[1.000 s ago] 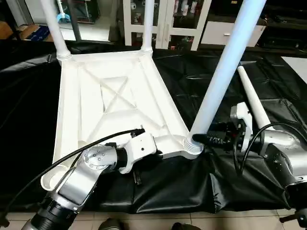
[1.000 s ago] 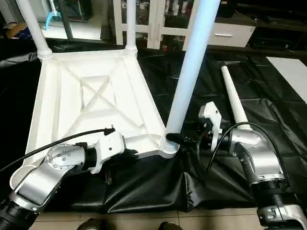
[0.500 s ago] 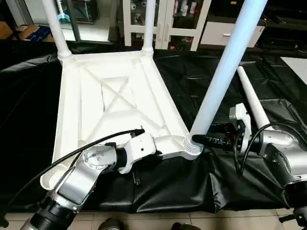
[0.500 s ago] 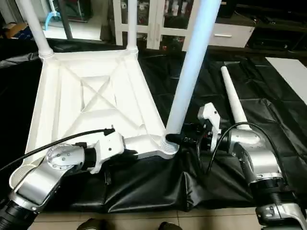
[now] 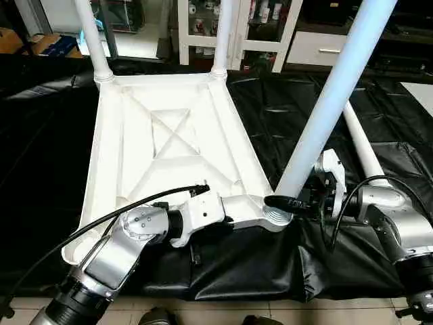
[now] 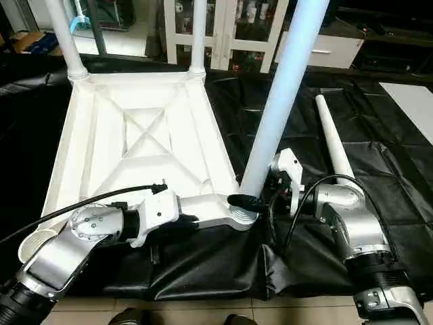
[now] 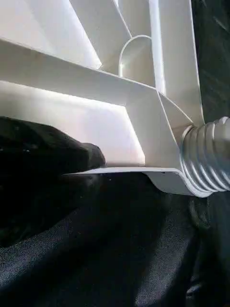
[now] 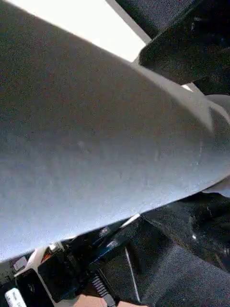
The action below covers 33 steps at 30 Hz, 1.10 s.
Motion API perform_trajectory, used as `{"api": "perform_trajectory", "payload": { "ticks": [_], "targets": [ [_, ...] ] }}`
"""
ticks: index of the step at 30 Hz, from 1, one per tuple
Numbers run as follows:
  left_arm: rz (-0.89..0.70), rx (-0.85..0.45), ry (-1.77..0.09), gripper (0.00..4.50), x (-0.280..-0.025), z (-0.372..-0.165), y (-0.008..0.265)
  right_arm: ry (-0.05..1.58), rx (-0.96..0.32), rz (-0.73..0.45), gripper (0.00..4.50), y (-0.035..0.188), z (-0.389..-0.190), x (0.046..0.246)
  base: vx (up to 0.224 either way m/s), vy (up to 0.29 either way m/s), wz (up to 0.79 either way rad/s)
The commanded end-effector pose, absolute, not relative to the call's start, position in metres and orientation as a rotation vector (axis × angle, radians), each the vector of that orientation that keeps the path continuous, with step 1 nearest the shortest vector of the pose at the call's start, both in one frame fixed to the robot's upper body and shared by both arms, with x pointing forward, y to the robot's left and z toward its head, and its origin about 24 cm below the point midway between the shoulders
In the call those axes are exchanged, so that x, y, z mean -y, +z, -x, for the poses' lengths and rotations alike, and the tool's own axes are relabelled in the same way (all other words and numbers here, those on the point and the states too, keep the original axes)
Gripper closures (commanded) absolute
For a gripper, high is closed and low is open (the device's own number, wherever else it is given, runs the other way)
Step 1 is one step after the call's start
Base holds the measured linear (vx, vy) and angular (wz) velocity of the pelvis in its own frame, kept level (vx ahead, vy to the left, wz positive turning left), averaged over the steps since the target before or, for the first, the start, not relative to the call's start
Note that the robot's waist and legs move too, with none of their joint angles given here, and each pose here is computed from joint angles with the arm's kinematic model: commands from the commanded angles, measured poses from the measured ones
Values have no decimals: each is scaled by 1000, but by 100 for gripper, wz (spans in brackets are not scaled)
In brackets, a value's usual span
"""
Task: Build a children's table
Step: Insert table leg to table base
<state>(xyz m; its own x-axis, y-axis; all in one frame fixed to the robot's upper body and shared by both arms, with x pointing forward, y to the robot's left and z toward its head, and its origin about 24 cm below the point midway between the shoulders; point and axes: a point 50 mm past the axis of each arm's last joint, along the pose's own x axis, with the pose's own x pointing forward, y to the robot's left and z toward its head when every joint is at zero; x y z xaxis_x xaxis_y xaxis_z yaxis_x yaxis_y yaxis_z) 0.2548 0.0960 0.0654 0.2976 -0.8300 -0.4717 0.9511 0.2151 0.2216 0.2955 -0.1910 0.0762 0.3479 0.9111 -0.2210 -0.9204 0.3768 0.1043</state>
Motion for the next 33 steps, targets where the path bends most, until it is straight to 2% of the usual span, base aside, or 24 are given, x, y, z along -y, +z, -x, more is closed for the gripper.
{"api": "perform_trajectory", "payload": {
  "ticks": [1,10,16,19,28,33],
  "targets": [
    [-516,-171,-1357,450,-80,-250,78,1181,-252,49,178,81,-299,193,0,0,0],
    [-533,-183,-1335,450,-83,-252,76,1178,-247,18,251,80,-296,198,0,0,0],
    [-548,-188,-1327,450,-84,-254,75,1147,-233,-45,257,81,-296,198,0,0,0],
    [-664,-219,-1338,450,-91,-252,67,1074,-213,-233,257,85,-298,199,0,0,0],
    [-715,-239,-1333,450,-94,-254,63,1049,-257,-338,257,83,-292,202,0,0,0],
    [-731,-244,-1340,450,-94,-253,59,1037,-287,-336,257,78,-288,204,0,0,0]
  ]
}}
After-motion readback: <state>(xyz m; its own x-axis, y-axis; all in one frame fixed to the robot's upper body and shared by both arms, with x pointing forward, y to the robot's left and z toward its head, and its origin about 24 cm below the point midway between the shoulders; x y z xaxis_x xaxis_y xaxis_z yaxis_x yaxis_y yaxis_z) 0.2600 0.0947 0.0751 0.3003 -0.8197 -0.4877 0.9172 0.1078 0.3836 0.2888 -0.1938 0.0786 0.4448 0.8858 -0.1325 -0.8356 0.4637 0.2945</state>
